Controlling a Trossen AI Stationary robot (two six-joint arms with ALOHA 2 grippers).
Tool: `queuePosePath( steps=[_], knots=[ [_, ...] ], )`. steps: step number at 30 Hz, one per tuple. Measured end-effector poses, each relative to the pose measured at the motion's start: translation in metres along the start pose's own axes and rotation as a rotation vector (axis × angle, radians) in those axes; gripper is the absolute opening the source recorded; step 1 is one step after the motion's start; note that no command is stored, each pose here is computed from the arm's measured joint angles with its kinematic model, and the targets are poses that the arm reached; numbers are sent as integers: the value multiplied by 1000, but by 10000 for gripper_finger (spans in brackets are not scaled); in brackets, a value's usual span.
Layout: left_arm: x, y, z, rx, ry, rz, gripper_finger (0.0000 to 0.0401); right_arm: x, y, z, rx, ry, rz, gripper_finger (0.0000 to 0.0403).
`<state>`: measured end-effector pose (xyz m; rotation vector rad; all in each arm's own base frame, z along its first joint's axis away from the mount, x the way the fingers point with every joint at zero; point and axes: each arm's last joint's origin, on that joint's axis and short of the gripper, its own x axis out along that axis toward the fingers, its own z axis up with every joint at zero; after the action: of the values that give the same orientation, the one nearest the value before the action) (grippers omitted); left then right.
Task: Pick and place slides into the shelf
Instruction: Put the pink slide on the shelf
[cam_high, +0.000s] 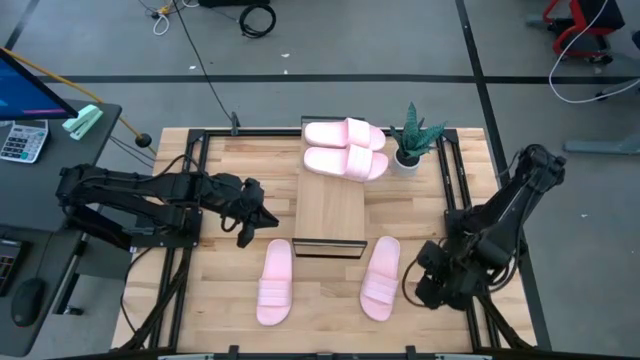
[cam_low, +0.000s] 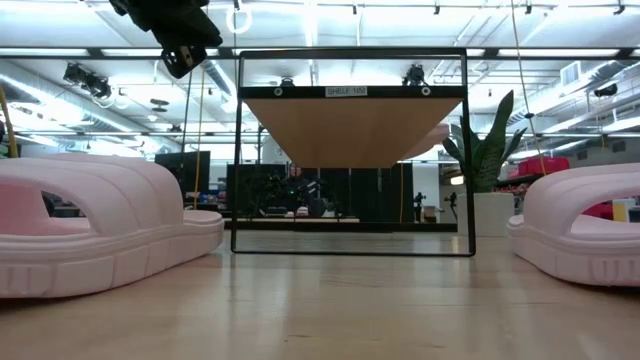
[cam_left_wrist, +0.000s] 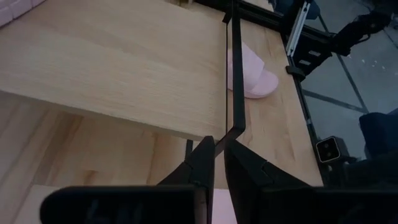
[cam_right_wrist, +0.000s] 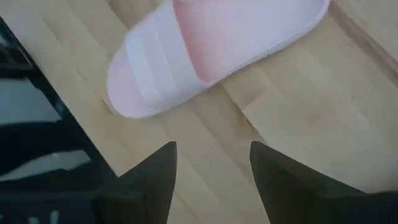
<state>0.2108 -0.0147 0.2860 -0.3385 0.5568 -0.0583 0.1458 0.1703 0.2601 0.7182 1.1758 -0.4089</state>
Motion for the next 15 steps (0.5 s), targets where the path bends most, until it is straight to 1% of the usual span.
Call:
queuePosePath(
  steps=[9, 12, 15],
  knots=[
    [0, -1, 3, -88, -34, -13, 35, 20, 7, -28, -120, 8, -81, 210],
    [0, 0, 4, -183, -52, 21, 37, 23, 7, -42, -163, 16, -96, 210],
    [0, 1, 5, -304, -75, 48, 44, 25, 5, -58, -155, 20, -106, 210]
  ],
)
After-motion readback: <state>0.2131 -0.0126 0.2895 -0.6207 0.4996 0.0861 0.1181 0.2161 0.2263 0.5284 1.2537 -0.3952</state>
